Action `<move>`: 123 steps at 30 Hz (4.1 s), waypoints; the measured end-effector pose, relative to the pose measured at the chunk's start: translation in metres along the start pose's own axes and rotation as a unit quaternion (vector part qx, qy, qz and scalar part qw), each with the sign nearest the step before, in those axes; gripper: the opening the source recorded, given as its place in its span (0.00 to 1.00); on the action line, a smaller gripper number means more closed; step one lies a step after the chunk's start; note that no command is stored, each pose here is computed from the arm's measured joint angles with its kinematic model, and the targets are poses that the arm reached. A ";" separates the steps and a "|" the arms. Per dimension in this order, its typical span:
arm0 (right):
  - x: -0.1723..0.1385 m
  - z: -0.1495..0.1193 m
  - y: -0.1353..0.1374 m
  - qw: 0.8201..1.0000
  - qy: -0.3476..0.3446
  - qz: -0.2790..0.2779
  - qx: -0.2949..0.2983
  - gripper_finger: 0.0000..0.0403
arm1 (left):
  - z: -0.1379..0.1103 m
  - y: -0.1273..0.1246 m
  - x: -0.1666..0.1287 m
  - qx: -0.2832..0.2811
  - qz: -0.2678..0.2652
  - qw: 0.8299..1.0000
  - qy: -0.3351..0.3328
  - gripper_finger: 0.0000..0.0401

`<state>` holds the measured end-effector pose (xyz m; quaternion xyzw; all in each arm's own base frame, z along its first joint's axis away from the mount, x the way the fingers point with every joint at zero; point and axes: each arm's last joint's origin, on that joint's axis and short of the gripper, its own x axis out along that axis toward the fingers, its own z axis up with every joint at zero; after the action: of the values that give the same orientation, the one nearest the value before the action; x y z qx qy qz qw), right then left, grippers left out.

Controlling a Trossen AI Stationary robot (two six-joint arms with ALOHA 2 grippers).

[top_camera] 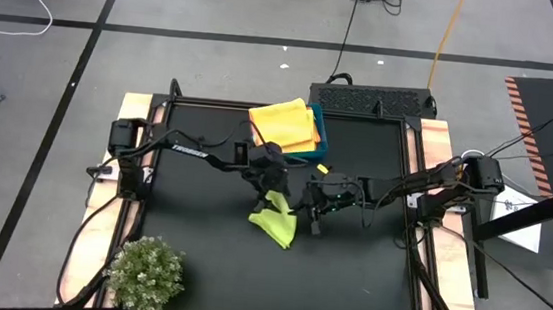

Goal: Fold microfiber towels
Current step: Put the green microfiber towel into the blue bin, then return to Home Position

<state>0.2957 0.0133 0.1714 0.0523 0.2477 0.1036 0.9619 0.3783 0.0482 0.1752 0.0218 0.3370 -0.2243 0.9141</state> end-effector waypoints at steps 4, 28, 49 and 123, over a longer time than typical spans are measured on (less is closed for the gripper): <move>0.001 0.004 0.002 1.000 0.009 0.001 0.000 0.00 | -0.009 0.005 -0.005 -0.025 -0.001 0.999 0.028 0.74; -0.017 0.013 -0.029 0.994 0.006 -0.106 0.036 0.01 | -0.006 -0.005 -0.053 -0.008 0.109 0.985 0.136 0.04; -0.106 0.049 -0.129 0.957 -0.107 -0.269 0.009 0.02 | 0.012 0.044 -0.151 -0.021 0.340 0.940 0.008 0.02; -0.188 -0.044 0.005 0.927 -0.276 -0.230 -0.110 0.13 | -0.087 -0.163 -0.251 -0.100 0.291 0.898 -0.316 0.08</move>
<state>0.1120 -0.0219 0.2215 -0.0853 -0.0356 -0.1123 0.9894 0.0875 0.0173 0.2831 -0.0447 0.0301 0.0912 0.9944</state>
